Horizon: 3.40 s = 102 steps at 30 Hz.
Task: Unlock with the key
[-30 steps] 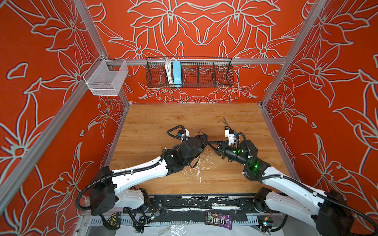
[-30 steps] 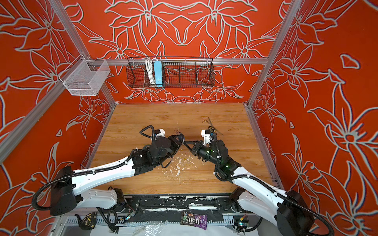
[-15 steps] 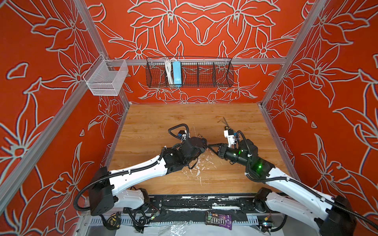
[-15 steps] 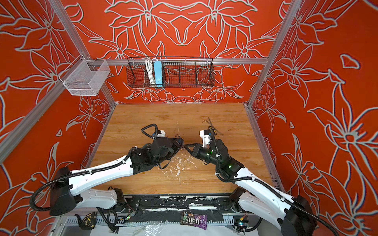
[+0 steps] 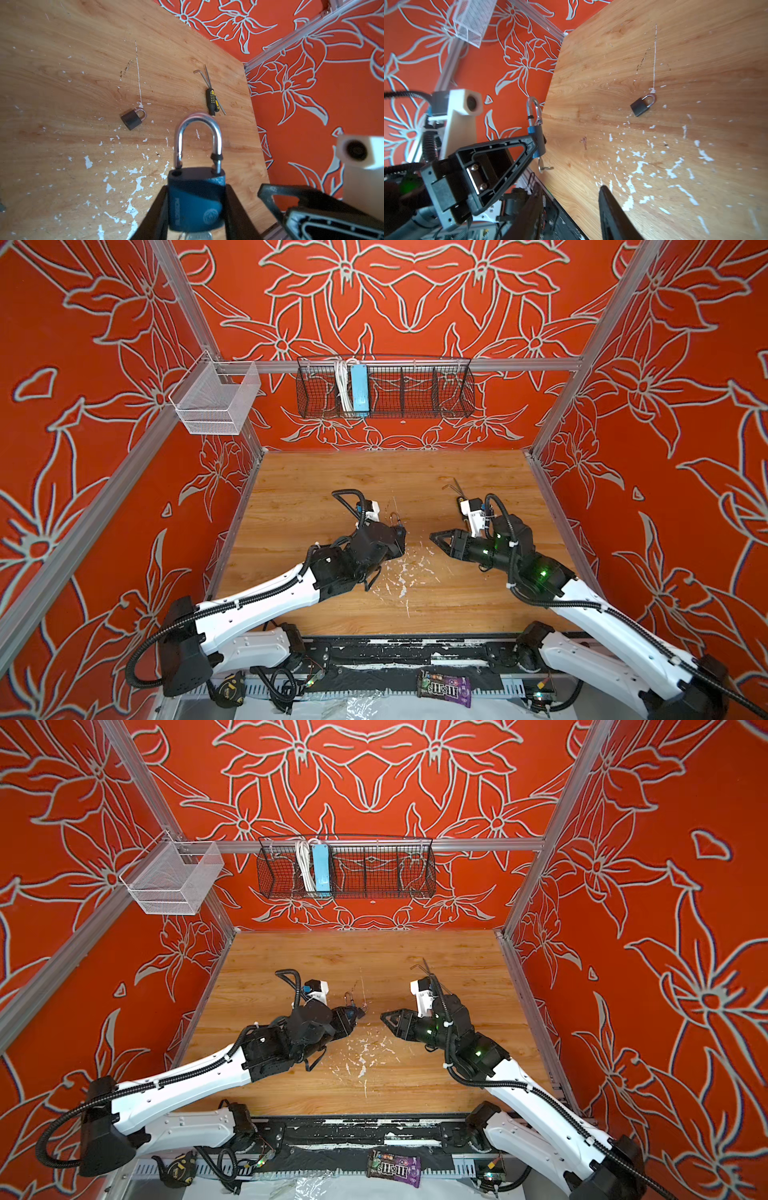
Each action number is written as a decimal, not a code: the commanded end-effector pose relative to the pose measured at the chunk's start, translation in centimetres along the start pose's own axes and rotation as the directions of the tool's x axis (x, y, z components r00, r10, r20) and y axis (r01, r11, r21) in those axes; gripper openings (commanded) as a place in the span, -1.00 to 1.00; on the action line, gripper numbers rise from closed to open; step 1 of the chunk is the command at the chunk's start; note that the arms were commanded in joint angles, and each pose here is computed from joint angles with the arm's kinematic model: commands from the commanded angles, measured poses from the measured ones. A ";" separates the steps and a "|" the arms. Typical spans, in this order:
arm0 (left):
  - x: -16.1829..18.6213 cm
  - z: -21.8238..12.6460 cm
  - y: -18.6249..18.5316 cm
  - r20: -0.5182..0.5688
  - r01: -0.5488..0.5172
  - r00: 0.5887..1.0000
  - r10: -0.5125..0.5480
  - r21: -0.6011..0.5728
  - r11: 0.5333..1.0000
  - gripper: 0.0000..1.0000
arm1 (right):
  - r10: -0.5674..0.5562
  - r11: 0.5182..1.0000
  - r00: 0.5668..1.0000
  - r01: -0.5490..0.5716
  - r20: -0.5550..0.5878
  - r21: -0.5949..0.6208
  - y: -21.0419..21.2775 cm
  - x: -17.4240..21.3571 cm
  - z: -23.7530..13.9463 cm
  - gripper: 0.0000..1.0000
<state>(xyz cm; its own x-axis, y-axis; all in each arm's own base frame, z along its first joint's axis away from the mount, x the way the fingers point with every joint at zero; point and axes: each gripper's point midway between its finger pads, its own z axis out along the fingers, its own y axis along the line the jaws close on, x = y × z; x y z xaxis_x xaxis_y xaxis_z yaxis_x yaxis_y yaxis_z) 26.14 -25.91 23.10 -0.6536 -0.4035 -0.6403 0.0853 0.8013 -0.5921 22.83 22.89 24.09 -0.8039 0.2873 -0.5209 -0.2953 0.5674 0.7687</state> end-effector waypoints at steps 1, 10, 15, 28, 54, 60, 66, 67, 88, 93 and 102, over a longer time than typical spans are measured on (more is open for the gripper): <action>-0.2 -0.4 -1.0 0.025 -0.235 0.972 0.234 0.068 0.970 -1.00 | -0.046 0.999 0.996 0.047 -0.079 0.012 -0.1 0.7 -0.5 -0.05; 2.5 0.1 0.1 0.107 -0.505 0.863 0.493 0.168 0.847 -1.00 | -0.115 0.993 0.982 0.119 -0.151 0.014 0.1 0.5 0.2 0.03; 2.7 -0.4 0.0 0.210 -0.603 0.796 0.567 0.201 0.772 -1.00 | -0.169 0.984 0.973 0.176 -0.154 0.030 0.4 0.0 -0.1 0.08; 4.9 -0.2 -2.2 0.250 -0.716 0.696 0.673 0.317 0.622 -1.00 | -0.245 0.967 0.936 0.254 -0.252 0.005 1.5 -0.7 1.4 0.20; 4.2 -0.7 -2.6 0.353 -0.779 0.628 0.694 0.286 0.559 -1.00 | -0.273 0.926 0.890 0.346 -0.364 0.153 -1.5 -1.9 3.6 0.30; 3.8 -1.1 -2.6 0.367 -0.778 0.628 0.686 0.279 0.563 -1.00 | -0.289 0.924 0.882 0.358 -0.372 0.132 -1.4 -1.4 3.3 0.30; 3.7 -1.3 -2.8 0.376 -0.778 0.628 0.681 0.284 0.560 -1.00 | -0.304 0.923 0.869 0.370 -0.390 0.106 -1.4 -0.7 3.0 0.30; 3.6 -1.4 -2.9 0.381 -0.778 0.628 0.679 0.285 0.560 -1.00 | -0.304 0.922 0.868 0.372 -0.393 0.110 -1.4 -0.6 2.9 0.30; 2.9 -1.5 -3.5 0.411 -0.774 0.631 0.658 0.274 0.571 -1.00 | -0.330 0.915 0.844 0.397 -0.423 0.078 -1.3 0.7 1.4 0.30; 2.7 -1.5 -3.5 0.416 -0.770 0.634 0.652 0.268 0.579 -1.00 | -0.339 0.914 0.843 0.401 -0.417 0.067 -1.1 1.0 0.8 0.30; 2.6 -1.3 -3.6 0.405 -0.751 0.657 0.636 0.278 0.599 -1.00 | -0.340 0.926 0.867 0.377 -0.365 0.031 0.0 0.8 0.4 0.31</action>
<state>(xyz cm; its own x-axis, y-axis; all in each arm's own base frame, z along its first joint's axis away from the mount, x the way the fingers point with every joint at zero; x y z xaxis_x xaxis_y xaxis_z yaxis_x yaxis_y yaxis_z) 22.76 -29.10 21.57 -0.1125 0.1424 -0.9834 0.7594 0.6506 0.0074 22.41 23.31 23.35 -0.7892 -0.2339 -0.5679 -0.5541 0.6700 0.4941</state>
